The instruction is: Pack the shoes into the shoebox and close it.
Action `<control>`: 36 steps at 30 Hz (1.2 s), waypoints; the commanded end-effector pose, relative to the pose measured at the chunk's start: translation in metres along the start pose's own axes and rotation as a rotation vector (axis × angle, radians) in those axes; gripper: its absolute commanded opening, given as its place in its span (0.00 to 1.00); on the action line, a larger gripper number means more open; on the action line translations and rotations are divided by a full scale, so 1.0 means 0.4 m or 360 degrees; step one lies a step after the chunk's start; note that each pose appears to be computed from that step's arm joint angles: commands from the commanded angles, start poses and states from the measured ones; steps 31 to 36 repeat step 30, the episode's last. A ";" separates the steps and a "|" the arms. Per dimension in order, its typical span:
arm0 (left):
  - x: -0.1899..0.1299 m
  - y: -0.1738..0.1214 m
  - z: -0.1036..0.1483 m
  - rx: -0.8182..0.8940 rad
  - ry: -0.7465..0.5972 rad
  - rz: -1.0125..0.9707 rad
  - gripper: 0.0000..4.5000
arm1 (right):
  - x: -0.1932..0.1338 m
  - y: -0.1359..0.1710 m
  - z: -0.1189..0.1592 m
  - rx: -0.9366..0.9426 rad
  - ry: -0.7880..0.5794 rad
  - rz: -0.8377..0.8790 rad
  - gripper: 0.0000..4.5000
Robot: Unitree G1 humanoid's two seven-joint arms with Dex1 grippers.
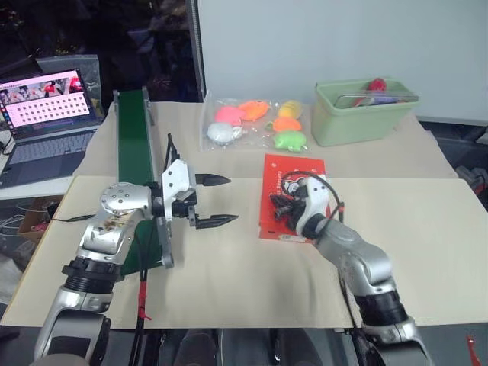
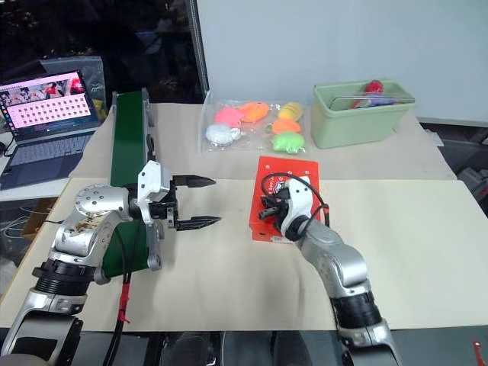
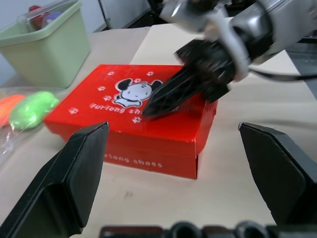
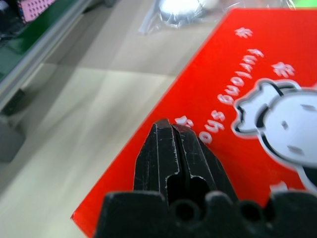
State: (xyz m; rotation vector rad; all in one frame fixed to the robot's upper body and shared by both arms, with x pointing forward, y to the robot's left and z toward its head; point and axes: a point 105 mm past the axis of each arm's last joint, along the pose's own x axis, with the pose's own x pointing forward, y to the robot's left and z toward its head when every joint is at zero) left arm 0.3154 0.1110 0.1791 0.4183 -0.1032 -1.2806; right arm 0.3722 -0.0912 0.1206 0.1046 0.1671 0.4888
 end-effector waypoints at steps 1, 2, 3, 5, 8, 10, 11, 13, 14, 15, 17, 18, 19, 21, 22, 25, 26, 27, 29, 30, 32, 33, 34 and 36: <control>-0.006 -0.002 0.027 0.0055 -0.0025 0.0024 1.00 | 0.013 -0.026 -0.016 -0.0035 0.0037 -0.0038 0.01; -0.006 -0.003 0.027 0.0054 -0.0024 0.0026 1.00 | 0.014 -0.026 -0.018 -0.0036 0.0045 -0.0037 0.01; -0.008 -0.004 0.026 0.0051 -0.0021 0.0036 1.00 | 0.013 -0.023 -0.026 -0.0030 0.0067 -0.0024 0.01; -0.011 -0.004 0.025 0.0045 -0.0016 0.0058 1.00 | 0.008 -0.017 -0.041 -0.0034 0.0109 -0.0008 0.01; -0.016 -0.003 0.022 0.0031 -0.0010 0.0101 1.00 | 0.003 -0.009 -0.054 -0.0034 0.0151 0.0007 0.01; -0.019 0.014 0.019 -0.0022 -0.0022 0.0228 1.00 | 0.000 -0.005 -0.058 -0.0033 0.0175 0.0014 0.01; -0.022 0.021 0.017 -0.0046 -0.0029 0.0283 1.00 | -0.002 -0.003 -0.058 -0.0034 0.0179 0.0013 0.01; -0.031 0.049 0.018 -0.0143 -0.0074 0.0478 1.00 | -0.010 -0.014 -0.033 -0.0047 0.0120 -0.0024 0.01; -0.047 0.071 0.016 -0.0178 -0.0095 0.0648 1.00 | -0.027 -0.023 0.011 -0.0008 0.0006 -0.0038 0.01; -0.077 0.100 0.011 -0.0228 -0.0122 0.0897 1.00 | -0.061 -0.043 0.083 0.0071 -0.0179 -0.0063 0.01; -0.127 0.125 -0.004 -0.0288 -0.0117 0.1233 1.00 | -0.129 -0.074 0.176 0.0169 -0.0426 -0.0089 0.01; -0.149 0.129 -0.014 -0.0315 -0.0105 0.1356 1.00 | -0.161 -0.096 0.206 0.0201 -0.0501 -0.0112 0.01; -0.165 0.127 -0.023 -0.0343 -0.0094 0.1442 1.00 | -0.184 -0.115 0.217 0.0207 -0.0522 -0.0144 0.01; -0.199 0.123 -0.044 -0.0419 -0.0083 0.1622 1.00 | -0.230 -0.166 0.226 0.0155 -0.0514 -0.0244 0.01; -0.215 0.121 -0.054 -0.0441 -0.0073 0.1714 1.00 | -0.251 -0.192 0.225 0.0109 -0.0488 -0.0304 0.01; -0.254 0.113 -0.087 -0.0579 -0.0091 0.1928 1.00 | -0.290 -0.256 0.217 0.0029 -0.0436 -0.0474 0.01; -0.265 0.110 -0.101 -0.0606 -0.0078 0.1985 1.00 | -0.297 -0.289 0.199 -0.0067 -0.0367 -0.0600 0.01; -0.274 0.108 -0.113 -0.0619 -0.0058 0.2027 1.00 | -0.298 -0.311 0.178 -0.0189 -0.0281 -0.0692 0.01; -0.289 0.106 -0.129 -0.0638 -0.0036 0.2093 1.00 | -0.293 -0.331 0.147 -0.0300 -0.0188 -0.0779 0.01; -0.297 0.107 -0.134 -0.0620 -0.0007 0.2117 1.00 | -0.290 -0.336 0.138 -0.0321 -0.0173 -0.0806 0.01; -0.297 0.107 -0.134 -0.0620 -0.0007 0.2117 1.00 | -0.290 -0.336 0.138 -0.0321 -0.0173 -0.0806 0.01; -0.297 0.107 -0.134 -0.0620 -0.0007 0.2117 1.00 | -0.290 -0.336 0.138 -0.0321 -0.0173 -0.0806 0.01; -0.297 0.107 -0.134 -0.0620 -0.0007 0.2117 1.00 | -0.290 -0.336 0.138 -0.0321 -0.0173 -0.0806 0.01; -0.297 0.107 -0.134 -0.0620 -0.0007 0.2117 1.00 | -0.290 -0.336 0.138 -0.0321 -0.0173 -0.0806 0.01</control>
